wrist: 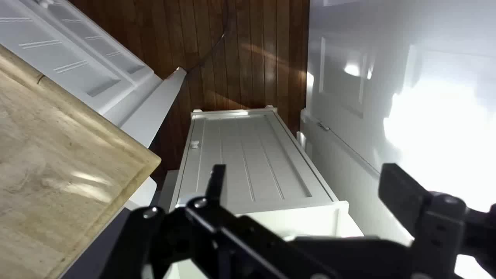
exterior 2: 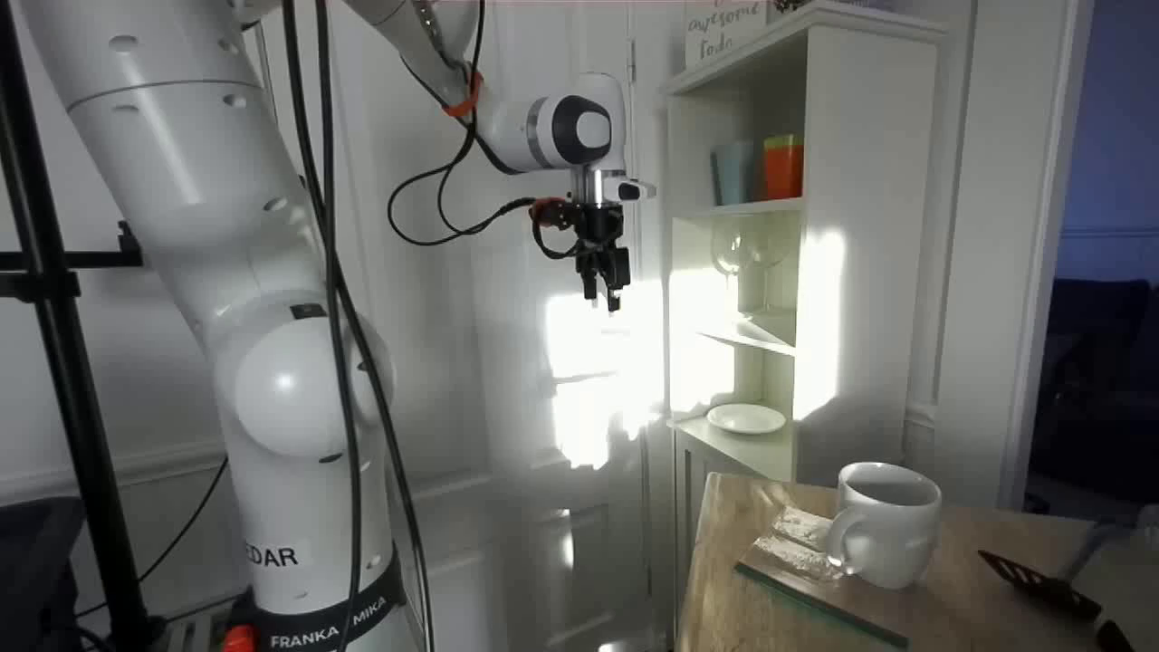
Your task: Move the mug to the first shelf from the bottom
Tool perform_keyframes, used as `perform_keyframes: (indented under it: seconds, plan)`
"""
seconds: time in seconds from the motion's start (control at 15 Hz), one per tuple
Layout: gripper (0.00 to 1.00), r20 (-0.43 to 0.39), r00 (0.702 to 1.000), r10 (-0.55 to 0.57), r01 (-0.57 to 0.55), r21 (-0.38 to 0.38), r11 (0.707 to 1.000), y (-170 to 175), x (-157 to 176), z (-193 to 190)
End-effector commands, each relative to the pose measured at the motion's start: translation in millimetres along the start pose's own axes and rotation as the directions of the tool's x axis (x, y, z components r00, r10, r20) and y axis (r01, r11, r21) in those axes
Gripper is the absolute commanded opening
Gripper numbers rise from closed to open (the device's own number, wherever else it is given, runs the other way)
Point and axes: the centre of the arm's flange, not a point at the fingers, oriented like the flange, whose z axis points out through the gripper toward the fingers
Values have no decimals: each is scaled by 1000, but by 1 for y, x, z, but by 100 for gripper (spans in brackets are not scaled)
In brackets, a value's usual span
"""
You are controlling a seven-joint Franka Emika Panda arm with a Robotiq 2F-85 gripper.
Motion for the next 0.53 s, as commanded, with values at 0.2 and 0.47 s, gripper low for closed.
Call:
perform_keyframes:
  seconds: [0.2, 0.47]
  plan:
    - [100, 0, 1000, 0, 0, 0, 1000, 0, 0, 0]
    - [100, -24, 999, 47, -48, -9, 999, 12, 11, -3]
